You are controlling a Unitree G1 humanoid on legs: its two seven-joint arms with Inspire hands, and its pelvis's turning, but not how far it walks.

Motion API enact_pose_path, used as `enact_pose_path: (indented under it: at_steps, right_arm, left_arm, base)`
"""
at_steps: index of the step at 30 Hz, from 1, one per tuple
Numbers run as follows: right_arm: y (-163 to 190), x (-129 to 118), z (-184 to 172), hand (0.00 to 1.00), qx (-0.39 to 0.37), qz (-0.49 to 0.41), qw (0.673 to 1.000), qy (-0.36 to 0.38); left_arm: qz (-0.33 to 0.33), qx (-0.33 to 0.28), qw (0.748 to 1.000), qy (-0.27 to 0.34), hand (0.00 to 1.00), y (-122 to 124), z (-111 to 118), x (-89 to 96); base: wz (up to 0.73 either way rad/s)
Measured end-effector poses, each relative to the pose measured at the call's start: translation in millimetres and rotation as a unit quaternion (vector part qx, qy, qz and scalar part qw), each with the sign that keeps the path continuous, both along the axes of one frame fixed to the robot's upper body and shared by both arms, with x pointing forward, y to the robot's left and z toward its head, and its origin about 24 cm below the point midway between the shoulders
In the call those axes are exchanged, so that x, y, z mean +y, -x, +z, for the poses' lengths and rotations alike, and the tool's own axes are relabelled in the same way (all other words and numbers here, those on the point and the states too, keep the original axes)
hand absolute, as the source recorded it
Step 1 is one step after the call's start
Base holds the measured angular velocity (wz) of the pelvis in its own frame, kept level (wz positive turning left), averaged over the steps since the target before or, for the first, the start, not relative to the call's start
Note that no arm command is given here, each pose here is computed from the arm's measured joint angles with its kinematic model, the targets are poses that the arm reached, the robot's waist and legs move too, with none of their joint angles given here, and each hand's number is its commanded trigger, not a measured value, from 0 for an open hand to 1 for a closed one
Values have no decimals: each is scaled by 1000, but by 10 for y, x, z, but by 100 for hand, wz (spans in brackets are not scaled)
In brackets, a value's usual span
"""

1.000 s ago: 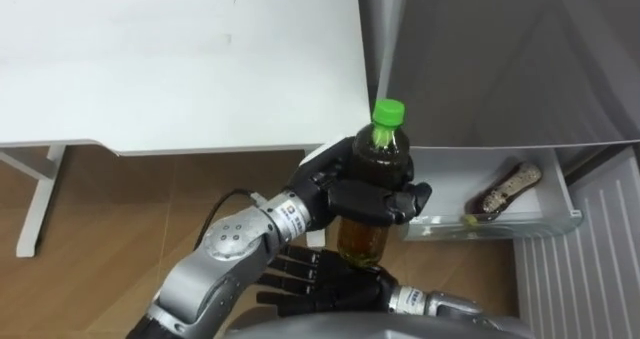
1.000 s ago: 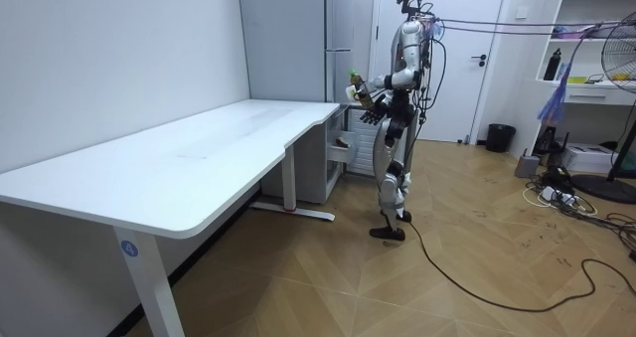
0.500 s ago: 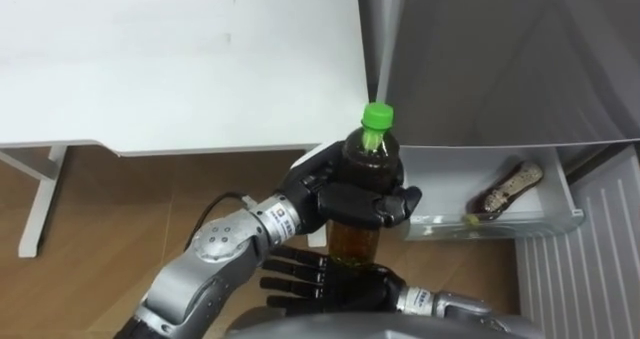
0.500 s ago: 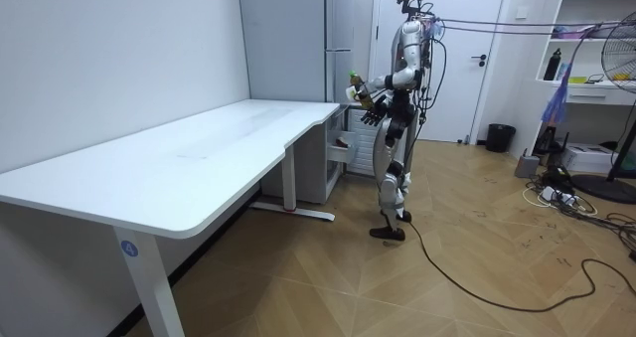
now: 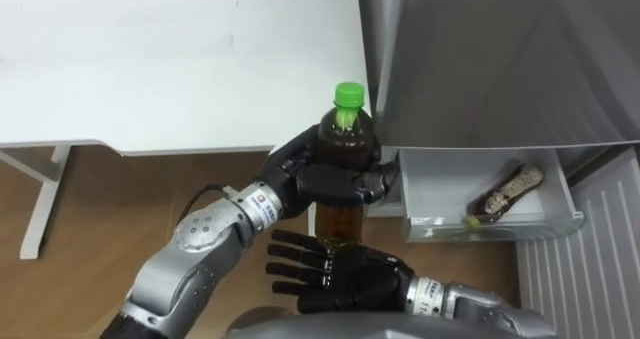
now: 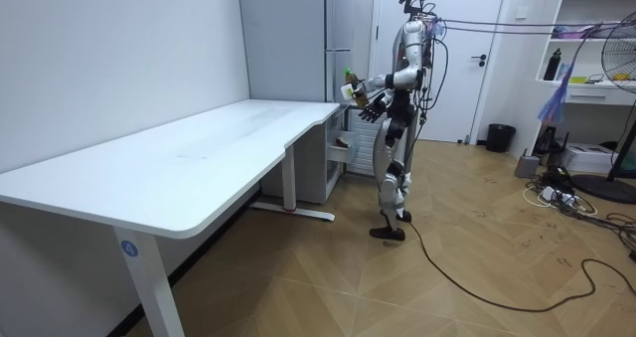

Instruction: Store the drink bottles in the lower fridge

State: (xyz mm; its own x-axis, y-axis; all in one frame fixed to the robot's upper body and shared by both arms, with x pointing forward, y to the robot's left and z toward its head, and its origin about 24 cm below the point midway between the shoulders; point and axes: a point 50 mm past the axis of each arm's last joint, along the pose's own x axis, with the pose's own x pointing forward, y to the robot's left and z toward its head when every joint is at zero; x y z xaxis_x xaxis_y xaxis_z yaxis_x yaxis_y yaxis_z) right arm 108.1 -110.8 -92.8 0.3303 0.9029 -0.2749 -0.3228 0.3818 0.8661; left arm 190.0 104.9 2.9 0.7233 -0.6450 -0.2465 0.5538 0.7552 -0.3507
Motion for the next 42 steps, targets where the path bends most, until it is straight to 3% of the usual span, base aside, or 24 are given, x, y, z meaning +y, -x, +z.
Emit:
enact_pose_path:
  at_steps: [42]
  right_arm:
    - [168,-22,-41,0,39,30,999,18]
  left_arm:
    - [-27,77,996,32,100,162,-264,3]
  base:
    - [0]
